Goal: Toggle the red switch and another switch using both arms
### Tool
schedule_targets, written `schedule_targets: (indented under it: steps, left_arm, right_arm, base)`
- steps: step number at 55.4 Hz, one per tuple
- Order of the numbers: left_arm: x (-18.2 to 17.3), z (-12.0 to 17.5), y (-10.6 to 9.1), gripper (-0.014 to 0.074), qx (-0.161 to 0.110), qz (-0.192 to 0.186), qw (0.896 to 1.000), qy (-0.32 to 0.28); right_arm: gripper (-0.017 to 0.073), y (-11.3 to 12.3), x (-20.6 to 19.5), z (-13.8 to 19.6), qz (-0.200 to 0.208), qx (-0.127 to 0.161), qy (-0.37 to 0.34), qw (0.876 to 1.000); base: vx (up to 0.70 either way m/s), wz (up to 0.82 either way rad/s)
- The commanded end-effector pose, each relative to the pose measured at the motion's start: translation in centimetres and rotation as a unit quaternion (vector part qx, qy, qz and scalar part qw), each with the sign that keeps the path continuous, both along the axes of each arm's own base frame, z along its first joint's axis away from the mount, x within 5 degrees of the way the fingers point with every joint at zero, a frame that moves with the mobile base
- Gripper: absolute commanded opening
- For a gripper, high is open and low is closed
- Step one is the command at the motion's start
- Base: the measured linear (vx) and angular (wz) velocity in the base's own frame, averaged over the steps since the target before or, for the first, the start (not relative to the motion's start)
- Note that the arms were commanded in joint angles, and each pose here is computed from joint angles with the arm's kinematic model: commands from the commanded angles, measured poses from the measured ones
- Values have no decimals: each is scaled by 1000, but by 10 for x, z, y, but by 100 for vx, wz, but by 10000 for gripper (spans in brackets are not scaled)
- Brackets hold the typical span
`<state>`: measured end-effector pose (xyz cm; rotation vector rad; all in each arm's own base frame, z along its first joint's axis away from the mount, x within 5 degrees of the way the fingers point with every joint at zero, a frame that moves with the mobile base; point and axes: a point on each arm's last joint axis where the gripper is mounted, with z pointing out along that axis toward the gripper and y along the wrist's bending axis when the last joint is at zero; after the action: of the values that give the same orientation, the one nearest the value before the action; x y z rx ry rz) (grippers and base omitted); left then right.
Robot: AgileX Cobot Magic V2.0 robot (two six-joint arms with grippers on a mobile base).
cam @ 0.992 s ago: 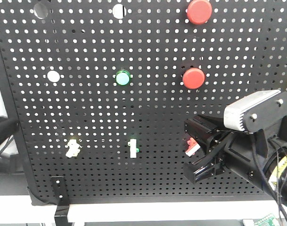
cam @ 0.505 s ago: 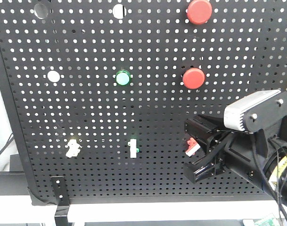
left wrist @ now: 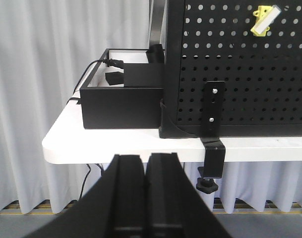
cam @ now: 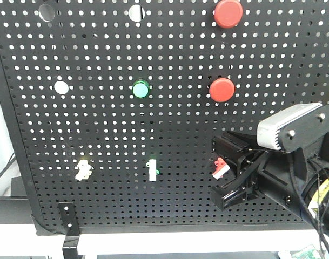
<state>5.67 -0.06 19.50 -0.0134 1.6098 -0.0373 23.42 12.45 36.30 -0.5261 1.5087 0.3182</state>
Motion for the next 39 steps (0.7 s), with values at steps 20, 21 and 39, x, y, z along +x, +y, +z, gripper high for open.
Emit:
schedule_targets:
  steps: [20,21,39]
  left_arm:
    - [0,1,-1,3,-10,-3,999,-32]
    - [0,1,-1,3,-10,-3,999,-32]
    - [0,1,-1,3,-10,-3,999,-32]
  right_arm:
    - [-6,-2,-5,23,11,28,-59,998]
    - [-6,-2,-5,23,11,28,-59,998]
    - [-6,-37,-35,10,-42,60,-26,997]
  base:
    - [0,0]
    - [0,0]
    - [0,0]
